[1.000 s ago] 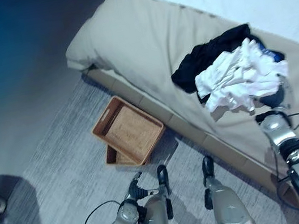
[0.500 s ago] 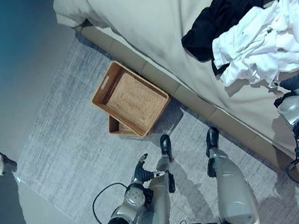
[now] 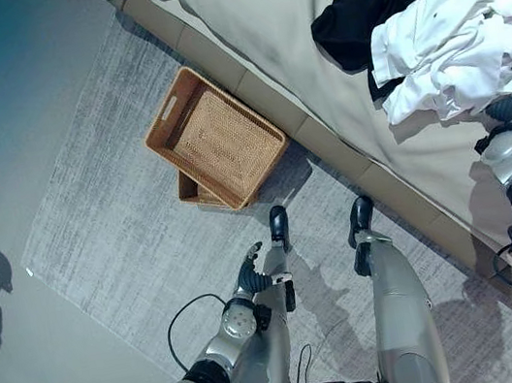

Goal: Pick up clothes into the bucket

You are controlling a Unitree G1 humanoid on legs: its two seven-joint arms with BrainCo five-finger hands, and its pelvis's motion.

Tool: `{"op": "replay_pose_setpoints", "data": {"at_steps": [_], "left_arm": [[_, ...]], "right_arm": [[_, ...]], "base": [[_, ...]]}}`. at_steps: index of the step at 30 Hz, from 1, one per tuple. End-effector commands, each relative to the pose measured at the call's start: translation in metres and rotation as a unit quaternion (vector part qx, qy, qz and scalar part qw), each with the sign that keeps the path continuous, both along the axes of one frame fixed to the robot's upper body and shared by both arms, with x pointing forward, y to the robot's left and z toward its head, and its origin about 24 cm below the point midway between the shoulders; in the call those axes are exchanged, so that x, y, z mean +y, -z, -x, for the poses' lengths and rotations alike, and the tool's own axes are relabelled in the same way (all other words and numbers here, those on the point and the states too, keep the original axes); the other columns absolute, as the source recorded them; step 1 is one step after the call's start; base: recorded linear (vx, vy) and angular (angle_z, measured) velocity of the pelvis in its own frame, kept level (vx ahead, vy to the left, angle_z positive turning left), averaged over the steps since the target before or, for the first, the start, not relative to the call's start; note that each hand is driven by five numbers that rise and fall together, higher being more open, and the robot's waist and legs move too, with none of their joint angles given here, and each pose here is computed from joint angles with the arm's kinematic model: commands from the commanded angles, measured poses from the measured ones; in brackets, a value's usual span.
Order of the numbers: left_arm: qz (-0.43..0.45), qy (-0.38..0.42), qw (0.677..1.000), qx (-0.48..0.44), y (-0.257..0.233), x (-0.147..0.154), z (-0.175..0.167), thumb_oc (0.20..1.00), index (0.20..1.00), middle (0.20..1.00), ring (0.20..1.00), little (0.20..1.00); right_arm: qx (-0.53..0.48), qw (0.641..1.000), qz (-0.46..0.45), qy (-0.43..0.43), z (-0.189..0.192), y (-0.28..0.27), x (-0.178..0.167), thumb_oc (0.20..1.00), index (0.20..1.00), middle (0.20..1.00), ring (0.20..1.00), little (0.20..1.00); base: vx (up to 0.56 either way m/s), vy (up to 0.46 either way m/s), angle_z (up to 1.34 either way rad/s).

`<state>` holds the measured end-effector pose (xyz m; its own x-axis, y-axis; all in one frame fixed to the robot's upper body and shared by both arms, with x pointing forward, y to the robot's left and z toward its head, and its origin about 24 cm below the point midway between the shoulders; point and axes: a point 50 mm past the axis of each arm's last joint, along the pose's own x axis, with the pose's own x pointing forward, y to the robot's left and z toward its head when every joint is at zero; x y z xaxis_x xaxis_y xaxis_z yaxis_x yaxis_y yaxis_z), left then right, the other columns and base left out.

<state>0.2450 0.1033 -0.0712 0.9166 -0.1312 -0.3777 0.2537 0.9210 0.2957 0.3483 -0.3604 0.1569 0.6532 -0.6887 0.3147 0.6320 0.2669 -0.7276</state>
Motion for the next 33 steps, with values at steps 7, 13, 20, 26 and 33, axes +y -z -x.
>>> {"op": "replay_pose_setpoints", "data": {"at_steps": [7,13,20,26,33], "left_arm": [[-0.007,-0.028,0.999,-0.023,-0.006,0.005,-0.011,1.000,1.000,1.000,1.000,1.000],[-0.026,-0.053,0.998,-0.019,-0.002,0.017,-0.010,1.000,1.000,1.000,1.000,1.000],[-0.052,-0.068,0.996,0.003,0.007,0.032,-0.004,1.000,1.000,1.000,1.000,1.000],[-0.087,-0.106,0.989,0.058,0.026,0.067,0.017,1.000,1.000,1.000,1.000,1.000],[-0.105,-0.131,0.980,0.107,0.040,0.094,0.040,1.000,1.000,1.000,1.000,1.000]], "right_arm": [[-0.204,0.970,0.010,-0.133,-0.024,-0.065,0.058,0.200,0.200,0.200,0.200,0.200],[-0.304,0.935,-0.007,-0.184,-0.016,-0.086,0.082,0.200,0.200,0.200,0.200,0.200],[-0.369,0.910,-0.015,-0.189,0.000,-0.101,0.078,0.200,0.200,0.200,0.200,0.200],[-0.427,0.886,0.025,-0.181,0.024,-0.131,0.063,0.200,0.200,0.200,0.200,0.200],[-0.438,0.878,0.086,-0.174,0.042,-0.159,0.050,0.200,0.200,0.200,0.200,0.200]], "base": [[0.00,0.000,0.00],[0.00,0.001,-0.01],[0.02,0.015,-0.04],[0.06,0.051,-0.12],[0.06,0.048,-0.51]]}}
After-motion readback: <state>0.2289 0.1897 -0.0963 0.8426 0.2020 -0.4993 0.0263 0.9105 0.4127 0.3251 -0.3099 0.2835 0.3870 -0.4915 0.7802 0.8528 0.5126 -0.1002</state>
